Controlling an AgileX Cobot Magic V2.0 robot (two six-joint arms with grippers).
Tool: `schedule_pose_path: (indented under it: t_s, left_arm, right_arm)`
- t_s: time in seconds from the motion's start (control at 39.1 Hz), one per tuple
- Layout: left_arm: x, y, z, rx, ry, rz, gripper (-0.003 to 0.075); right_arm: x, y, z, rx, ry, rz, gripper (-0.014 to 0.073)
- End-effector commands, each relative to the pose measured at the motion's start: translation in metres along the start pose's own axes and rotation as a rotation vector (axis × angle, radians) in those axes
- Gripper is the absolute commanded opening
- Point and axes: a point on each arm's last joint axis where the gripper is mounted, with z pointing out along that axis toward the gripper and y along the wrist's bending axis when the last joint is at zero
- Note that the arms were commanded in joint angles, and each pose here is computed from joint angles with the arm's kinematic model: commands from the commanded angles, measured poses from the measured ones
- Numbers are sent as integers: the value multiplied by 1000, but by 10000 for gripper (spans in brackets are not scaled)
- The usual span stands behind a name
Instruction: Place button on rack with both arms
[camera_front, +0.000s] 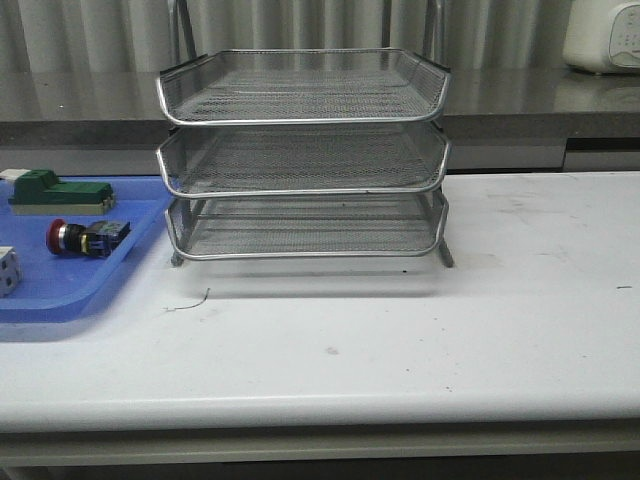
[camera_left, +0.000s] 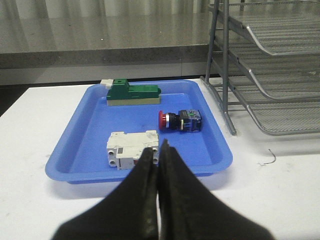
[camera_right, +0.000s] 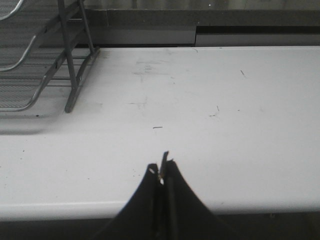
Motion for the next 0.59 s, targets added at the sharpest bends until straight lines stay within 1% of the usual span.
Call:
schedule_pose_path:
  t_s: [0.0,0.13,0.2,0.28,0.33,0.36,0.38,0.41,0.56]
  left_arm:
    - [-9,0,-2,-5,-133,-8,-19]
    - [-20,1,-4,-9,-255,-8,-19]
    - [-33,1,-8,-13,-397,-7,-18]
    - [-46,2,-14,-15,-487,-7,-18]
    - [-58,2,-17,-16,-500,-7,-18]
    - [-61,2,-18,-15,-489,-7,-18]
    - [-70,2,-20,-15,-486,-7,-18]
    - [-75,2,-21,-15,-475,-7,-18]
    - [-111,3,-18,-11,-331,-1,-18]
  right_arm:
    - [-14,-1,-3,13,-147,-11,-110]
    - [-20,-1,-4,16,-223,-9,-110]
    - [-27,-1,-6,16,-246,-9,-110]
    - [-39,0,-10,13,-260,-11,-110]
    - [-53,1,-17,10,-282,-12,-110]
    - [-58,1,-19,9,-287,-12,-110]
    - [-64,2,-22,6,-279,-13,-110]
    - [-74,2,-27,4,-280,-14,-110]
    - [-109,5,-33,-7,-161,-15,-110]
